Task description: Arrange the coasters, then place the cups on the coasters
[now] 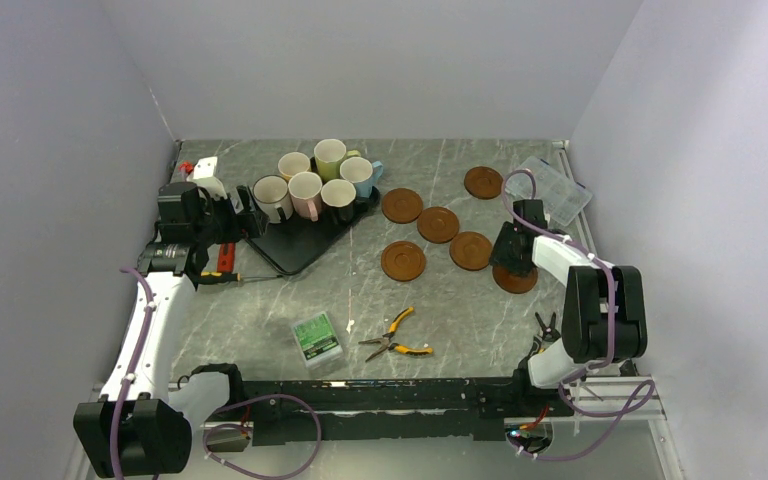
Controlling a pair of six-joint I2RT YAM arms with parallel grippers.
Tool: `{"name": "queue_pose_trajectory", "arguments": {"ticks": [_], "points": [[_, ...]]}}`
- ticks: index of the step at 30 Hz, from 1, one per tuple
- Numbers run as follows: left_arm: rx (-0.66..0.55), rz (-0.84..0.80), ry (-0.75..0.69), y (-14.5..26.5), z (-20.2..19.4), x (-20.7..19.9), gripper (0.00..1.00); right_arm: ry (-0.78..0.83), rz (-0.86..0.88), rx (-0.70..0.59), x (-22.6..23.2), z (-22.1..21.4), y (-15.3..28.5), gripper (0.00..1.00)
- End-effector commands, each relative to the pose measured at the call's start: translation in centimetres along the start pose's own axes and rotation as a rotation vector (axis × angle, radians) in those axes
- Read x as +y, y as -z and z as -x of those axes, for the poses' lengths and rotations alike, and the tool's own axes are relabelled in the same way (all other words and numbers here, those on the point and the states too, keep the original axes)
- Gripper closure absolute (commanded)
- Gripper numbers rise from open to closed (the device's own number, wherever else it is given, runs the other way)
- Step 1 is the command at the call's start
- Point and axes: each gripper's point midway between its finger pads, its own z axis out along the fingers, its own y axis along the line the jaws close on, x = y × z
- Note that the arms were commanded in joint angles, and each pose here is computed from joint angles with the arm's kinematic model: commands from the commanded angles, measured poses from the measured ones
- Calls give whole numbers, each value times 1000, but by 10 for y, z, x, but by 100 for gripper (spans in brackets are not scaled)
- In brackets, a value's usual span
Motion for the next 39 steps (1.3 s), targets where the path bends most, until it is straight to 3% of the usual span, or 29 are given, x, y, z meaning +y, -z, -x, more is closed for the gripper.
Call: {"name": "queue_pose_trajectory", "arguments": {"ticks": [1,29,39], "points": [[-44,-25,-9,5,12,-8,6,-35,58,51,7,-17,4,46],[-35,-20,-10,4,10,-6,6,-30,129,19,19,-12,7,46],[-39,-13,-13,4,11,-5,6,49,120,-67,18,17,43,41]]}}
